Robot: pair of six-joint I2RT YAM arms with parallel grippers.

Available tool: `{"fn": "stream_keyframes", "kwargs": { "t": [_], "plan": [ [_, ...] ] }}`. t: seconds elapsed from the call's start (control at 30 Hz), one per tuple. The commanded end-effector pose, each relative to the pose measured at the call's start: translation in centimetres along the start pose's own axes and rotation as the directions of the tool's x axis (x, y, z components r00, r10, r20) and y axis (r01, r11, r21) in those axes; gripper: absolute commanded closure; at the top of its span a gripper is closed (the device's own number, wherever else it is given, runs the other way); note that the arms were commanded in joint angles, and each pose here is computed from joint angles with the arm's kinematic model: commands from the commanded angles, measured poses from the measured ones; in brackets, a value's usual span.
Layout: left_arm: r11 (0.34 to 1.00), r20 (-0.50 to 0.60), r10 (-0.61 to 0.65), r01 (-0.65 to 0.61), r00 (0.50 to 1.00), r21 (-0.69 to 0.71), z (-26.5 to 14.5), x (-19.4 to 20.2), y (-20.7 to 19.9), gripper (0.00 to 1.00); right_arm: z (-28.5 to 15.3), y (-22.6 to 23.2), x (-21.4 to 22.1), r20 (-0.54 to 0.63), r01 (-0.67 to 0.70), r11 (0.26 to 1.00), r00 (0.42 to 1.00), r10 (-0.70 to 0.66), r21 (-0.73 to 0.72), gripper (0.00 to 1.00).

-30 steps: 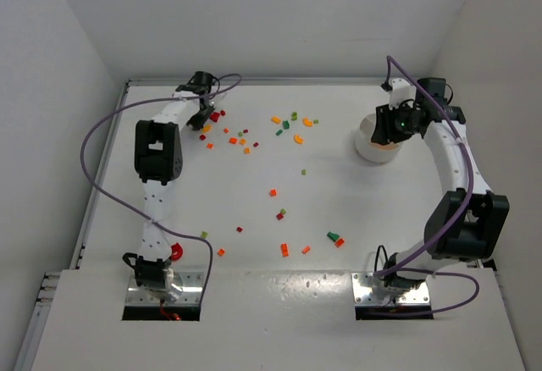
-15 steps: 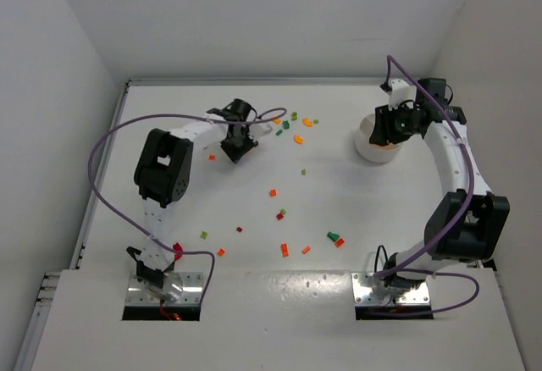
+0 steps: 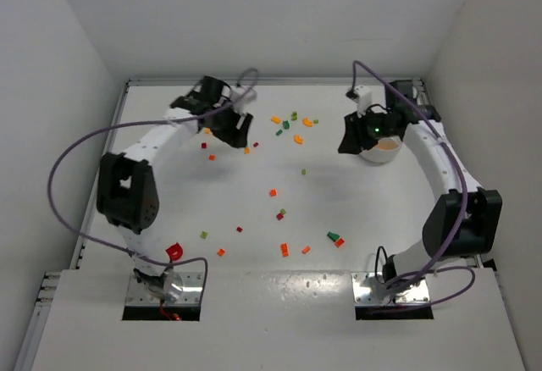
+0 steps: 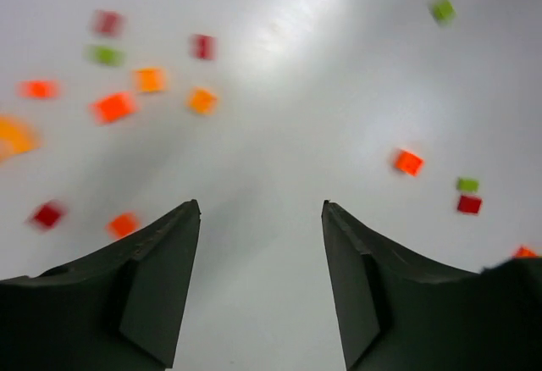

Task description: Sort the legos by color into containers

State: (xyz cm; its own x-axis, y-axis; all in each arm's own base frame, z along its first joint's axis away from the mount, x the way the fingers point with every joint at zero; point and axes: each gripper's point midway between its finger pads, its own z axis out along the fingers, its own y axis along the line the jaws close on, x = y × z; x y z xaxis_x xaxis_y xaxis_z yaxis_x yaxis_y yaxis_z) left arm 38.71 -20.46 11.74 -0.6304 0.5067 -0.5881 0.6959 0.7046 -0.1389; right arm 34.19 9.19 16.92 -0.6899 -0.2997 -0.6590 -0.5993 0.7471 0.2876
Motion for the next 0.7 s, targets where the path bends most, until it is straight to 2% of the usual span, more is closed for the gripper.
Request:
{"fn": "stream_keyframes", "kwargs": {
  "t": [0.0,0.03,0.1,0.13,0.23,0.33,0.37,0.4,0.43,0.5,0.67],
  "plan": [
    [0.980,0.290,-0.087,0.133,0.953,-0.145,-9.2,-6.0,4.0,0.34,3.5,4.1,-1.9,0.039,0.112,0.988,0.993,-0.108,-0.102,0.57],
    [0.960,0.319,-0.131,0.201,0.939,-0.197,-10.9,-5.7,6.1,0.32,5.1,5.8,-1.7,0.018,0.142,0.981,0.990,-0.141,-0.131,0.57],
    [0.929,0.379,-0.161,0.269,0.911,-0.253,-13.8,-5.6,7.8,0.31,7.1,6.6,-2.6,0.026,0.171,0.978,0.985,-0.169,-0.119,0.57],
    [0.895,0.416,-0.218,0.351,0.883,-0.276,-15.2,-4.7,9.7,0.30,8.7,6.8,-2.1,-0.004,0.170,0.978,0.985,-0.172,-0.121,0.59],
    [0.833,0.489,-0.307,0.479,0.816,-0.276,-18.2,-2.7,12.5,0.26,12.4,8.9,-2.9,-0.036,0.239,0.965,0.969,-0.244,-0.112,0.60],
    [0.813,0.511,-0.360,0.531,0.781,-0.239,-19.3,-1.1,13.8,0.25,17.1,10.2,-2.2,-0.130,0.257,0.960,0.954,-0.270,-0.108,0.62],
    [0.809,0.509,-0.382,0.545,0.771,-0.218,-19.2,-0.6,13.8,0.25,18.1,11.7,-3.1,-0.118,0.274,0.953,0.950,-0.289,-0.128,0.62],
    [0.806,0.513,-0.388,0.552,0.766,-0.214,-19.5,-0.3,13.9,0.24,20.0,11.7,-1.8,-0.171,0.256,0.957,0.946,-0.277,-0.135,0.63],
    [0.793,0.523,-0.403,0.572,0.751,-0.209,-19.9,0.1,14.5,0.24,20.8,12.2,-3.2,-0.157,0.267,0.956,0.946,-0.285,-0.122,0.63],
    [0.785,0.530,-0.410,0.583,0.742,-0.210,-20.4,0.5,15.0,0.24,23.4,13.1,-1.8,-0.213,0.239,0.964,0.942,-0.260,-0.120,0.64],
    [0.768,0.551,-0.416,0.604,0.724,-0.214,-21.6,1.2,15.9,0.24,26.4,13.0,-2.9,-0.199,0.219,0.975,0.957,-0.209,0.029,0.65]
  ]
}}
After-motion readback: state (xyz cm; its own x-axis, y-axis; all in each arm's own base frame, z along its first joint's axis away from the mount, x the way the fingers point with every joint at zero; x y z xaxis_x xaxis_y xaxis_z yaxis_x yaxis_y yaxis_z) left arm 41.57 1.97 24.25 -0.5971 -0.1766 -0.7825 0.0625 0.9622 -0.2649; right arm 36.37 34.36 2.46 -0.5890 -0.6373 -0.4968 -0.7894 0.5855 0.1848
